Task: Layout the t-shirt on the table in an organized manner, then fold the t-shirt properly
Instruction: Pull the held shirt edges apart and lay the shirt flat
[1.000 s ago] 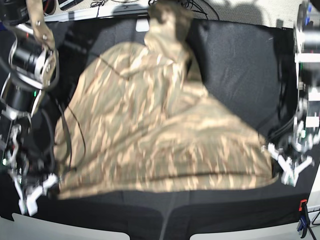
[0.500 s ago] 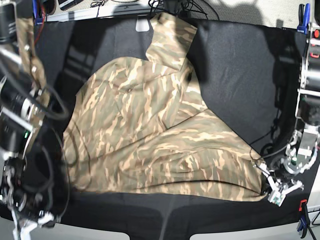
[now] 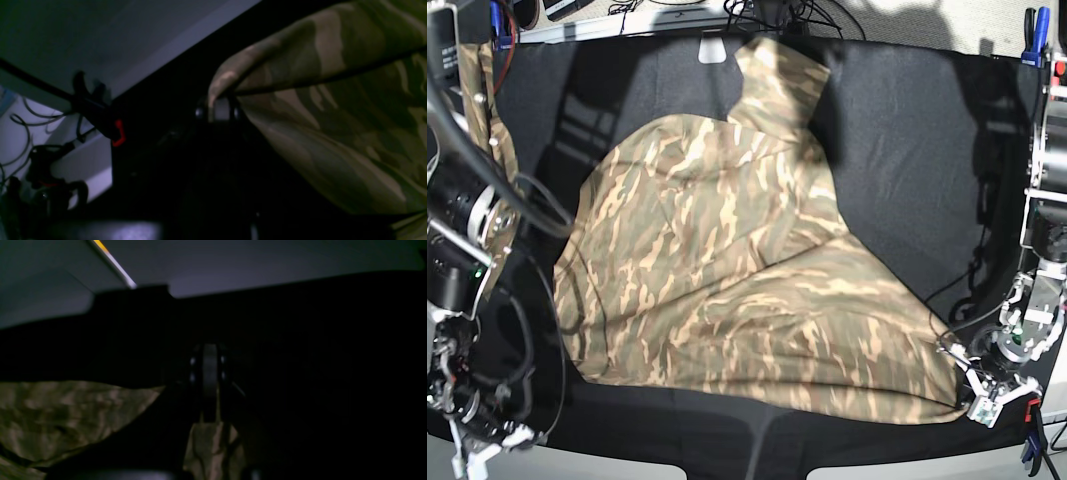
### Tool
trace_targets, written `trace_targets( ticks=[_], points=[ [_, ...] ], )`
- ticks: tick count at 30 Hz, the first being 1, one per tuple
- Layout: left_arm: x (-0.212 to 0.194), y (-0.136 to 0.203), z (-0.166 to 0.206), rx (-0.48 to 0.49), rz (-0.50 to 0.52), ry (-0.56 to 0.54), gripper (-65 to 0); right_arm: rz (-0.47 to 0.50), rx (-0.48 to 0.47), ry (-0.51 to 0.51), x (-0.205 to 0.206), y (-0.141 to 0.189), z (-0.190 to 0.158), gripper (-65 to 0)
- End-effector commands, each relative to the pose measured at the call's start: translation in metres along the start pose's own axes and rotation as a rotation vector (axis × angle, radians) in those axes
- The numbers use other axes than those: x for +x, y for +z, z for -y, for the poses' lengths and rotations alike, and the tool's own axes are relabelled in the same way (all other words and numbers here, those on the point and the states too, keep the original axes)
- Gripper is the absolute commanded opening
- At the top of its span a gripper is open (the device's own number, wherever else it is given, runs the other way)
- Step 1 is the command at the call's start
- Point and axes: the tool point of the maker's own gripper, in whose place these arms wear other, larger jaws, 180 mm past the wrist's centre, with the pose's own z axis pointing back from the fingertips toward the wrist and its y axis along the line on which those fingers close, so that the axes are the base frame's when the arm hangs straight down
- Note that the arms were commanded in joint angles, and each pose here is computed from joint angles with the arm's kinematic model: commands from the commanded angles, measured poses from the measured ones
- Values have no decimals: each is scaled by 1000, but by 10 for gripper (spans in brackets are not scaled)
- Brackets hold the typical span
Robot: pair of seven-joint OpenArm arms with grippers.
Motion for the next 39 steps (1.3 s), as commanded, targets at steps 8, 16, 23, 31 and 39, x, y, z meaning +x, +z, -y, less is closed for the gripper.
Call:
trace_targets(
  ticks=[8, 16, 23, 31, 39],
  points=[
    [31, 0, -36, 111, 89, -35, -620, 40, 51, -3, 28, 10, -8, -609],
    [33, 3, -50, 178, 99, -52, -458, -19, 126, 6, 13, 10, -20, -486],
    [27, 4, -55, 189, 79, 27, -458, -26, 149, 29, 11, 11, -23, -486],
    [11, 6, -45, 79, 6, 56, -458, -46, 149, 30, 7, 12, -23, -486],
    [-9, 6, -33, -9, -146, 101, -458, -46, 170, 14, 7, 12, -27, -486]
  ],
)
